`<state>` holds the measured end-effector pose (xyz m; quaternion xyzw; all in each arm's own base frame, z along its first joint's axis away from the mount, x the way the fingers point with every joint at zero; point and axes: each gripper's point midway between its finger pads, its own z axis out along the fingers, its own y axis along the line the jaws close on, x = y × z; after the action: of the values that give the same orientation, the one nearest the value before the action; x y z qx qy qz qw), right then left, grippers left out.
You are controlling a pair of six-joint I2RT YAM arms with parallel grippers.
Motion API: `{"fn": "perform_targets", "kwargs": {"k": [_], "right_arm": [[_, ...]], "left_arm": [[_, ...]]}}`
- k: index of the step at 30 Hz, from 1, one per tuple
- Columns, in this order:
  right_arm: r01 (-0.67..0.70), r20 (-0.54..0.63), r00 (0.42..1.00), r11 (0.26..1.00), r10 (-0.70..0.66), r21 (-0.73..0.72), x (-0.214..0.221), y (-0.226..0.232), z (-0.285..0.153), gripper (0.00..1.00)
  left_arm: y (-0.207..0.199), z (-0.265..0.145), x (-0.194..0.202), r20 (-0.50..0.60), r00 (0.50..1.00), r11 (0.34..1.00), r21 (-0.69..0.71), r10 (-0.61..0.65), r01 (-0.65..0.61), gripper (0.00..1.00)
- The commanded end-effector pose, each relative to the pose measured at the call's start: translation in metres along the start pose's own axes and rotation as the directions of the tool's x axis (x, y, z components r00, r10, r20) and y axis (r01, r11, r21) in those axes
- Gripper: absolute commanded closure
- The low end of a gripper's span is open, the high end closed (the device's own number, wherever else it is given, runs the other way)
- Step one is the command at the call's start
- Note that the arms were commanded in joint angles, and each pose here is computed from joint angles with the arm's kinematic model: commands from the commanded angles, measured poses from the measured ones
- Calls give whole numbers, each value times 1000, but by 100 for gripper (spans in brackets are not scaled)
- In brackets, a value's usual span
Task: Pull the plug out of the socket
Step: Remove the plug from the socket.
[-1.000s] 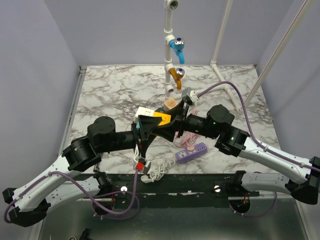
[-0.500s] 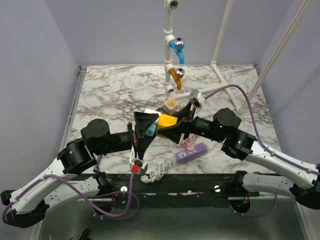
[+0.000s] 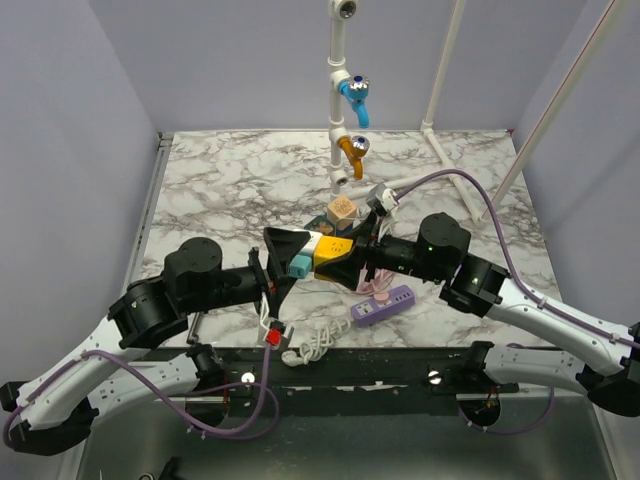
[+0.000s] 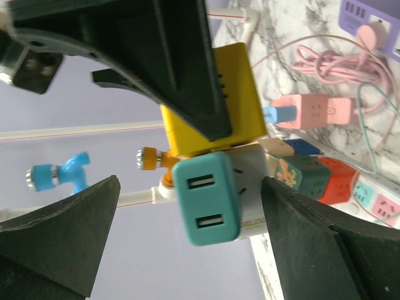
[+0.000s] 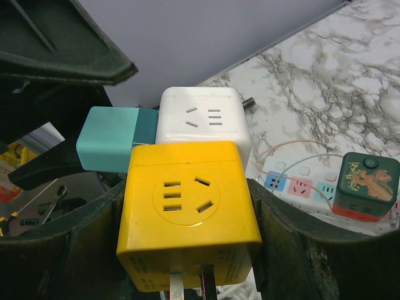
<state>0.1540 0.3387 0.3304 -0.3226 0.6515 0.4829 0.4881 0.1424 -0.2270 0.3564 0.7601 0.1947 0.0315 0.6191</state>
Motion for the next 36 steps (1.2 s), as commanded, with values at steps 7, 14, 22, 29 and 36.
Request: {"fn": "perform_targets", "kwargs": {"k": [7,14,22,29,36], "right_arm": [[46,141,989,996,-34,-79,-55,25,-6,99],[43,109,994,993,-31,-111,-45,26,3,99],[52,156,987,991,-32,-127,-58,31,3,99],[46,157,987,994,-30,-100,-51,25,2,99],[47,148,988,996,-35,-77,-45,19,1,100]], "left_arm": [[-34,3,15,-72,997,989,142,-27,37,2],[11,17,33,-139,987,996,-57,-76,69,2],[-8,23,30,-108,989,995,-14,-103,102,2],[18,19,25,-92,988,990,-73,-126,120,35],[21,13,17,-51,997,988,-140,-65,58,74]]}}
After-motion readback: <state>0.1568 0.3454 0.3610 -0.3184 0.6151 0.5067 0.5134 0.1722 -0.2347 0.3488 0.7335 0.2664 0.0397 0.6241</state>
